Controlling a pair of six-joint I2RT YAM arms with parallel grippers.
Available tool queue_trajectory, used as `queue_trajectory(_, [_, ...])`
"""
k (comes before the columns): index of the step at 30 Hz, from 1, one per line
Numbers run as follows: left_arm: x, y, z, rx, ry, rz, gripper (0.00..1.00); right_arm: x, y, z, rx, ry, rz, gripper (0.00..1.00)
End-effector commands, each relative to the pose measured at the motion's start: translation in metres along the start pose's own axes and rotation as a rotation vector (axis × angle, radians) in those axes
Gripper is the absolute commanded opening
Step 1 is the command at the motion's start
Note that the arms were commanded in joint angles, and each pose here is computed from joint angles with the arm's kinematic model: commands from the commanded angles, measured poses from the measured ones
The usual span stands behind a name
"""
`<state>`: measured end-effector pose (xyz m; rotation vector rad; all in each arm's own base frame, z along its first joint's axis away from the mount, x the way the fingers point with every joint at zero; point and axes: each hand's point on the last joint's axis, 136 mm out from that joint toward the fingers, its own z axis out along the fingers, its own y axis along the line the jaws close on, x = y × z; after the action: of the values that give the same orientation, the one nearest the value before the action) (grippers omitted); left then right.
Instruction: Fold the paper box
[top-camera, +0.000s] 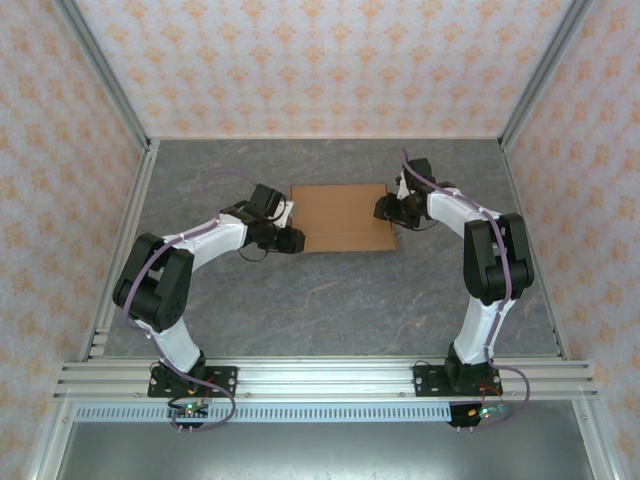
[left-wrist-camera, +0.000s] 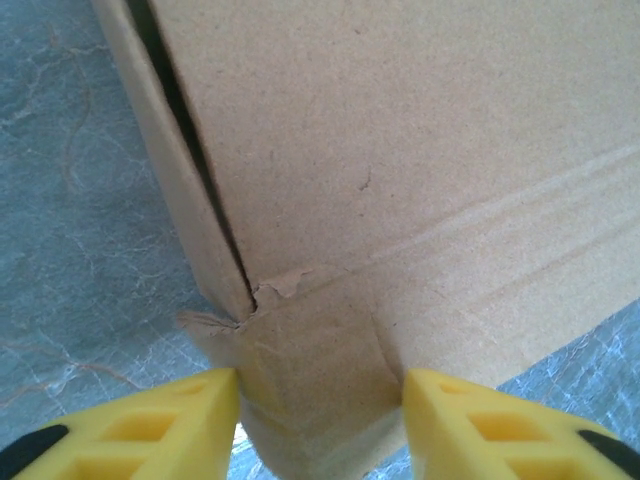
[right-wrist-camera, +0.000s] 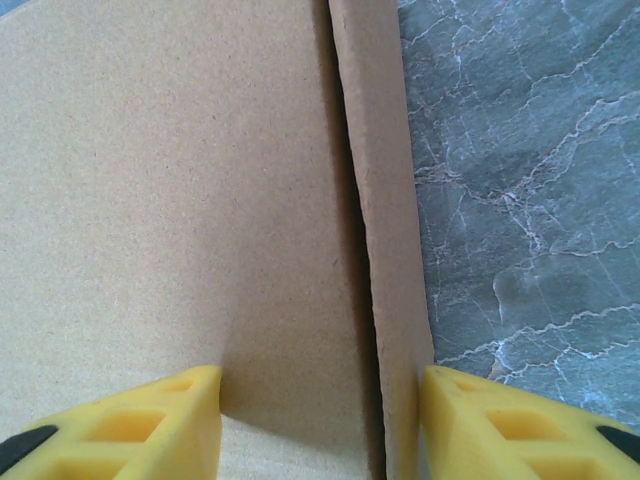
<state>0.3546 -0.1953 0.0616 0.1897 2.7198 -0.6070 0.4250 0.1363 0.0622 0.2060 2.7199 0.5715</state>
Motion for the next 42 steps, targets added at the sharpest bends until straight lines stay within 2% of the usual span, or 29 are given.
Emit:
queue_trajectory(1, [0.002, 0.003, -0.004, -0.038, -0.011, 0.011, 0.52, 0.029, -0.028, 0.014, 0.096, 0.087, 0.025, 0.51])
queue_trajectory(10, [-0.002, 0.007, -0.015, -0.040, -0.050, 0.012, 0.58, 0.032, -0.033, 0.015, 0.118, 0.095, 0.018, 0.51])
queue_trajectory(16, [-0.018, 0.010, -0.040, -0.096, -0.158, 0.035, 0.67, 0.017, -0.025, 0.003, 0.120, 0.063, -0.003, 0.56])
queue_trajectory(22, [-0.056, 0.009, -0.068, -0.124, -0.321, 0.036, 0.73, -0.021, -0.003, -0.034, 0.098, -0.060, -0.034, 0.66])
queue_trajectory(27, [-0.086, 0.011, -0.063, -0.128, -0.328, 0.035, 0.73, -0.035, 0.013, -0.068, 0.062, -0.172, -0.028, 0.69])
queue_trajectory(30, [-0.104, 0.015, -0.056, -0.169, -0.315, 0.082, 0.73, -0.020, 0.006, -0.081, 0.072, -0.196, -0.007, 0.70])
queue_trajectory(32, [-0.116, 0.014, -0.050, -0.182, -0.305, 0.135, 0.73, -0.002, 0.012, -0.090, 0.027, -0.216, 0.010, 0.69])
queue_trajectory(36, [-0.142, 0.008, -0.039, -0.185, -0.257, 0.270, 0.73, 0.053, 0.022, -0.101, -0.036, -0.212, 0.012, 0.68])
queue_trajectory(42, [-0.169, -0.007, -0.004, -0.069, -0.137, 0.390, 0.78, 0.112, 0.043, -0.079, -0.204, -0.160, 0.103, 0.70])
